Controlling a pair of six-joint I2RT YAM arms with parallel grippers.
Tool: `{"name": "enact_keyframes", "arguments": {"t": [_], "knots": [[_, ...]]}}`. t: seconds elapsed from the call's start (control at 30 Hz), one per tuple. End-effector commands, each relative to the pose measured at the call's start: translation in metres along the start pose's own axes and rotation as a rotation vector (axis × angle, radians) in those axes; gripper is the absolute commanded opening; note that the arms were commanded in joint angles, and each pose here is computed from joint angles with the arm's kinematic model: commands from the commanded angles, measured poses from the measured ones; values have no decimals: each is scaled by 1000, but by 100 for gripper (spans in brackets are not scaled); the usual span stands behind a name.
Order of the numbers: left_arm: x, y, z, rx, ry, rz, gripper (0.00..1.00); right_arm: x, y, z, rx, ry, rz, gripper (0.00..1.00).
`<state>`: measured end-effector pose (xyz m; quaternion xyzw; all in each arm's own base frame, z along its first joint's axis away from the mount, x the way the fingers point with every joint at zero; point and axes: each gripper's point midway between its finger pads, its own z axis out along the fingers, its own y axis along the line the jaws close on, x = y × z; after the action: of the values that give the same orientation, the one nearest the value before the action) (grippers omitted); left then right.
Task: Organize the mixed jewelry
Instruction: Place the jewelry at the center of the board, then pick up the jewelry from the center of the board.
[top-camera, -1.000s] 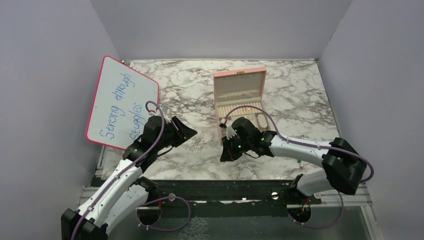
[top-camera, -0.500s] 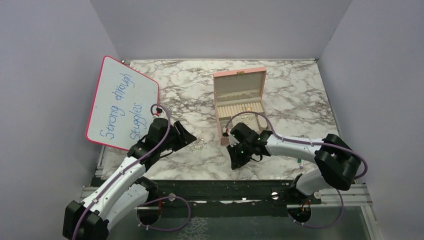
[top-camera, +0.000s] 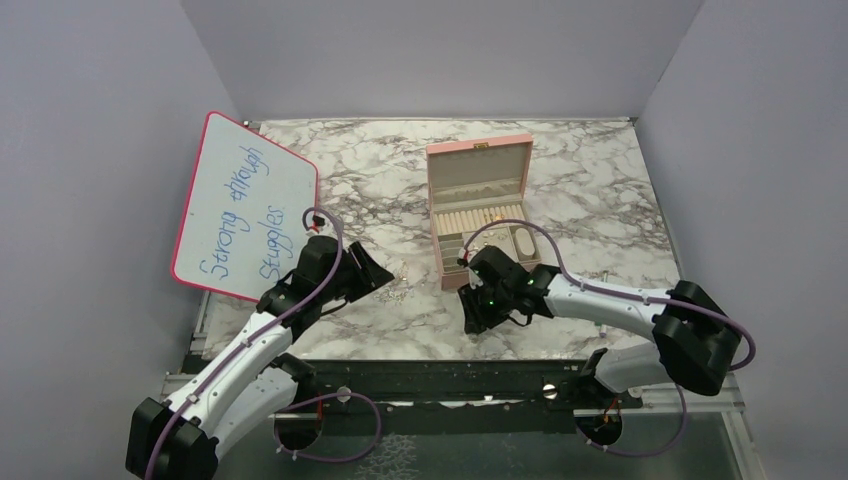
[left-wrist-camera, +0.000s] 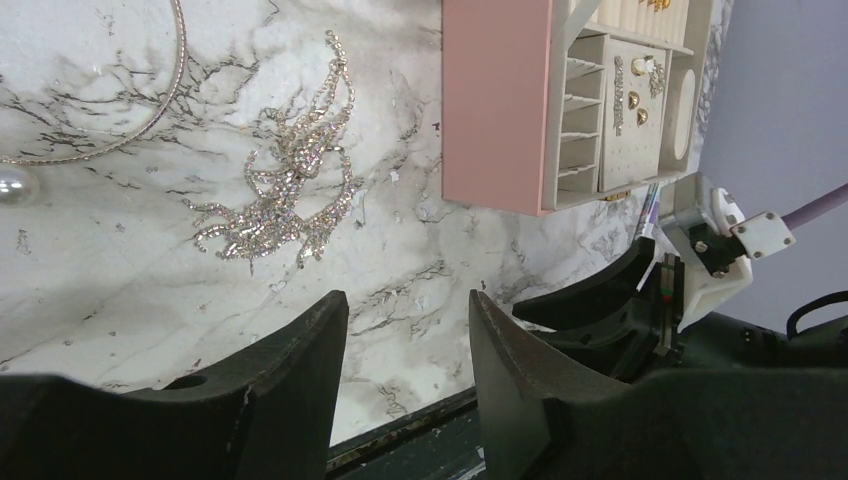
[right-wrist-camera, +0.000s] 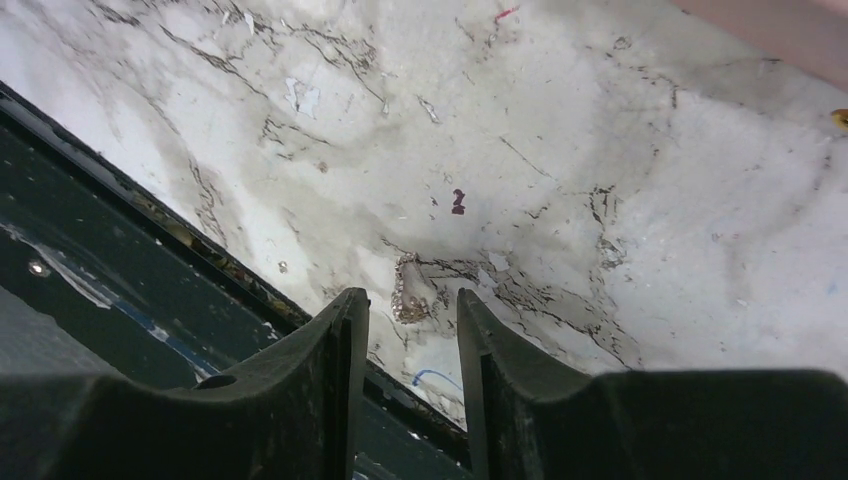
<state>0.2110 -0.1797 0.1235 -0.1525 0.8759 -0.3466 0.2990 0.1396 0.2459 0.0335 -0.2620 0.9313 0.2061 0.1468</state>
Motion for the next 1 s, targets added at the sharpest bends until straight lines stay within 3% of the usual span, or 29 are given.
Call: {"name": "enact_keyframes", "arguments": {"t": [0.0, 0.57, 0.97], "knots": [[0, -1, 1, 15, -2, 24, 50, -11, -6, -3, 37, -75, 51, 43], [3, 3, 4, 4, 9, 25, 54, 1, -8, 9, 107, -52, 150, 42], [5, 6, 5, -1, 11, 27, 54, -8, 0, 15, 165, -73, 103, 25]]}}
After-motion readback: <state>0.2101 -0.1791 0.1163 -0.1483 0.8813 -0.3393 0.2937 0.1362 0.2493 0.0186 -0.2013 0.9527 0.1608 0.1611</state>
